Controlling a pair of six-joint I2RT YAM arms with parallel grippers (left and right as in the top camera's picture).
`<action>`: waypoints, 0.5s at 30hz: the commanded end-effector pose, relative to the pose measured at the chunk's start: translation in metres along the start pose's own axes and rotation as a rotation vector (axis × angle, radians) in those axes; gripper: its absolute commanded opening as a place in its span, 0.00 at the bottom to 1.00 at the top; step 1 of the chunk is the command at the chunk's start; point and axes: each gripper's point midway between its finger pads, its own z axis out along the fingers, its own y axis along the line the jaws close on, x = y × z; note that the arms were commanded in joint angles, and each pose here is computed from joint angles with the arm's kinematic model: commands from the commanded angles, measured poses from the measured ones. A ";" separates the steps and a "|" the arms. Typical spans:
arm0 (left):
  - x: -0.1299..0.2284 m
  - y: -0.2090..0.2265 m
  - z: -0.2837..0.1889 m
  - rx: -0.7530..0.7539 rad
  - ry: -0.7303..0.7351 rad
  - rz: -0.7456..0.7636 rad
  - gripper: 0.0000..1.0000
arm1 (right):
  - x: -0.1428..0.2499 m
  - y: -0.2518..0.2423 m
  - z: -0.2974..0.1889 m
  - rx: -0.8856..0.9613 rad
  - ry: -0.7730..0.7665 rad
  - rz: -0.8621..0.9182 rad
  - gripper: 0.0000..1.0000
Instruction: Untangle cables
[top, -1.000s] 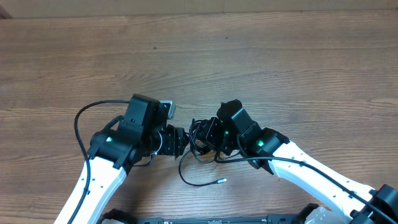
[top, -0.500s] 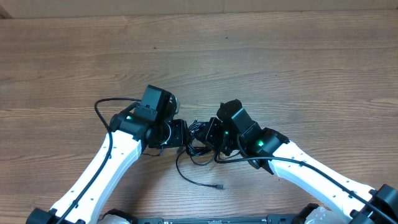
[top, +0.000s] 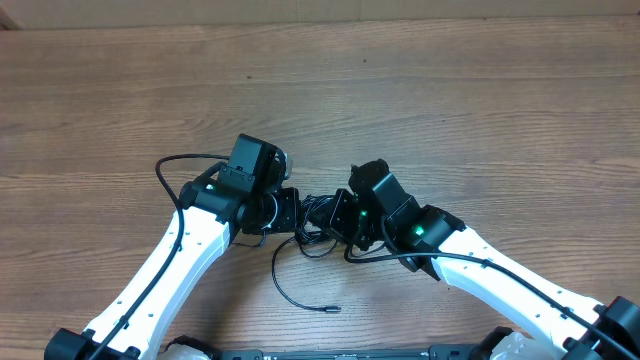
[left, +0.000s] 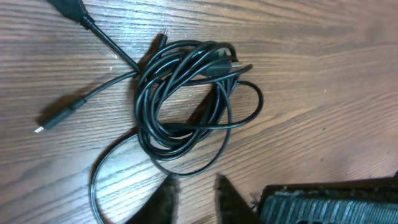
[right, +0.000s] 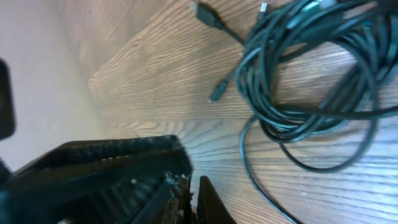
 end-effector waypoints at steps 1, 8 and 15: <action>-0.005 0.007 -0.001 -0.052 -0.023 -0.002 0.48 | -0.008 -0.001 -0.005 0.031 -0.054 -0.003 0.08; -0.013 0.030 0.008 -0.172 -0.050 -0.116 0.45 | -0.024 -0.050 -0.016 0.228 -0.141 0.075 0.37; -0.010 0.043 0.040 -0.212 0.021 -0.225 0.27 | -0.023 -0.074 -0.023 0.328 -0.147 0.104 0.38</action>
